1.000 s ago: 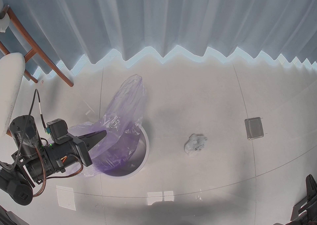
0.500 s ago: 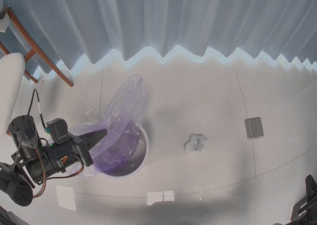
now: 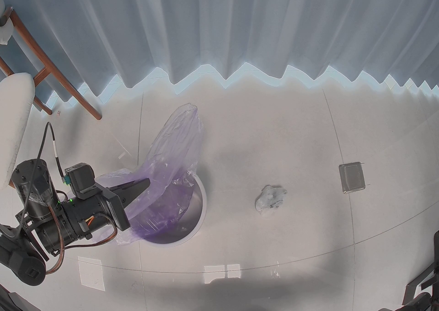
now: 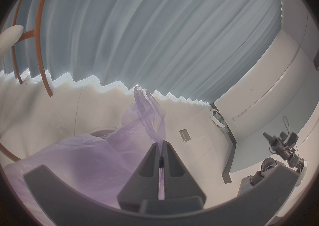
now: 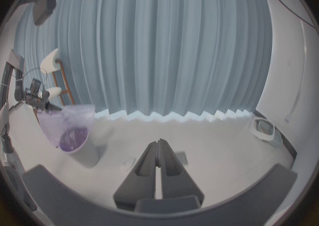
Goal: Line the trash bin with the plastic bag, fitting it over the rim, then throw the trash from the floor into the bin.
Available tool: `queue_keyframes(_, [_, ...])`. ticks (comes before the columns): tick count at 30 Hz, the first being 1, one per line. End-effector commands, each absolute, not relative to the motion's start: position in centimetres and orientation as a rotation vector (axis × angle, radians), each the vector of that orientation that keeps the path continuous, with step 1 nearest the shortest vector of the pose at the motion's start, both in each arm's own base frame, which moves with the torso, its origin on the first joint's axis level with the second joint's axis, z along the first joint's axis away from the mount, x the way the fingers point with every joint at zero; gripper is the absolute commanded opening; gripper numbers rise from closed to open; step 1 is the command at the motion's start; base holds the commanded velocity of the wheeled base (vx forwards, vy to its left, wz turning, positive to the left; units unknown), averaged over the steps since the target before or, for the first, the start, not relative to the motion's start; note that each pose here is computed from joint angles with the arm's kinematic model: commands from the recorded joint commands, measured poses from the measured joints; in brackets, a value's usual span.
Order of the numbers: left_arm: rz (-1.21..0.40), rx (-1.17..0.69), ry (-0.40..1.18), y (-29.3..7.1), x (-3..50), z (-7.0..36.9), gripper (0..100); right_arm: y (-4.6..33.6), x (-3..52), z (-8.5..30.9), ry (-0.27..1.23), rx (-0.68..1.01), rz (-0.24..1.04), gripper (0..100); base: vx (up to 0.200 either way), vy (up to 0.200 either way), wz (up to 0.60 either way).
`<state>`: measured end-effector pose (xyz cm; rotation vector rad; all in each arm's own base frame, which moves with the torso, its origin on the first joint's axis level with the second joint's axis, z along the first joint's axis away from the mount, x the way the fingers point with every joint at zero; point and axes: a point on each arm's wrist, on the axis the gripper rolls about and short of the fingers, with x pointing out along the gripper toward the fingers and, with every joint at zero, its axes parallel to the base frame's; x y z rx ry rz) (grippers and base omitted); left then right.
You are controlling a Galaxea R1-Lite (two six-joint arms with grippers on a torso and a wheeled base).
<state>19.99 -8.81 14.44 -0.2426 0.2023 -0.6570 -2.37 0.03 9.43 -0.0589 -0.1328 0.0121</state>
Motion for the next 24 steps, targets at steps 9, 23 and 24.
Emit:
queue_keyframes(9, [-0.656,-0.239,0.184,-9.2,19.7,14.6,0,0.1,-2.7,10.3,-0.273,-0.091,0.022,0,0.000,0.000,0.00])
queue_keyframes(23, [-0.658,-0.240,0.170,-9.2,19.7,14.6,0,0.0,-0.6,14.5,-0.071,0.093,0.269,0,0.000,0.000,0.00])
queue_keyframes(24, [-0.658,-0.240,0.170,-9.2,19.7,14.6,0,0.1,-0.3,14.5,-0.051,0.090,0.282,0,0.000,0.000,0.00])
